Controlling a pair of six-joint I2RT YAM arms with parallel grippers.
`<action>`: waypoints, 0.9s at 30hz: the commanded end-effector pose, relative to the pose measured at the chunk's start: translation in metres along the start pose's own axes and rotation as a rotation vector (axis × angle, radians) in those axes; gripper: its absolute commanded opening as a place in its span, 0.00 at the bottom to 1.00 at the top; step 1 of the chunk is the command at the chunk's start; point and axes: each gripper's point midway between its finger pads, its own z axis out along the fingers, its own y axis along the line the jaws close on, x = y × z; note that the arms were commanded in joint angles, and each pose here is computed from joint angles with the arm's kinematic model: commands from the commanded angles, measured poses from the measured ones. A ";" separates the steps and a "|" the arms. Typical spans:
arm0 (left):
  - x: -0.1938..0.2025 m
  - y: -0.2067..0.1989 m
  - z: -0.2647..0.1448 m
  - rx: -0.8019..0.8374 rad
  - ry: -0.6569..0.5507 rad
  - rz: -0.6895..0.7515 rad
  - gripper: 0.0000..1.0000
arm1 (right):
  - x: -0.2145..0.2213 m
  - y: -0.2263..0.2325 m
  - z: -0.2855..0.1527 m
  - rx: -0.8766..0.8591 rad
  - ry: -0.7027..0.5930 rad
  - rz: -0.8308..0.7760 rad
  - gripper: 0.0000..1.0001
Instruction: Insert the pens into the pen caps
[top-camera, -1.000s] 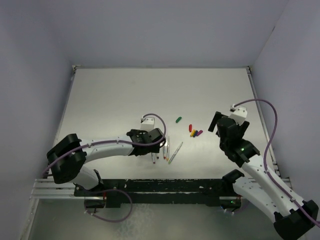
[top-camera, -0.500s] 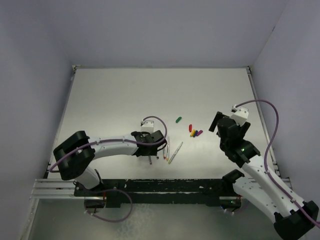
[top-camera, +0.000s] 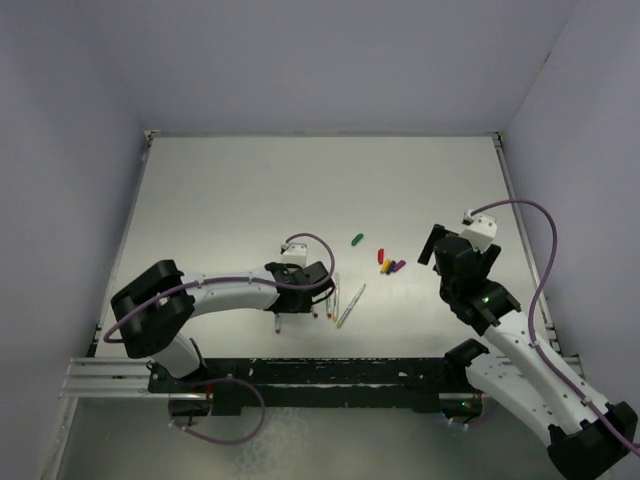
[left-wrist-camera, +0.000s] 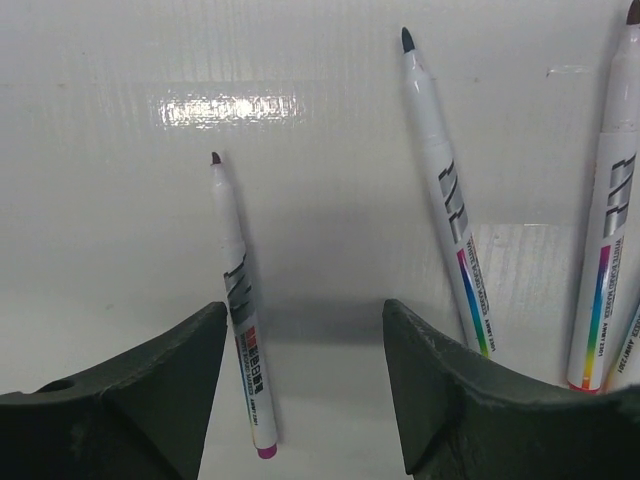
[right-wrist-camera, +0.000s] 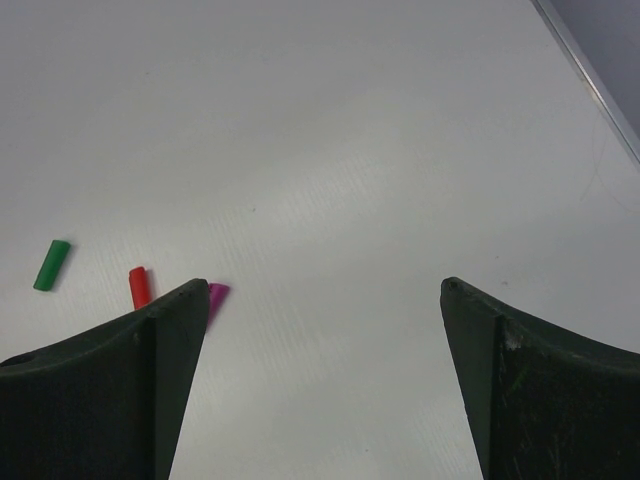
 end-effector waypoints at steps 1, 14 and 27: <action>0.009 0.006 -0.008 -0.009 0.049 -0.034 0.66 | -0.012 -0.002 -0.004 0.013 -0.014 0.015 1.00; 0.045 0.033 -0.018 0.041 0.126 -0.123 0.55 | -0.014 -0.001 -0.009 0.017 0.019 0.024 1.00; 0.027 0.029 -0.006 0.109 0.108 -0.133 0.52 | -0.011 -0.001 -0.010 0.008 0.031 0.018 1.00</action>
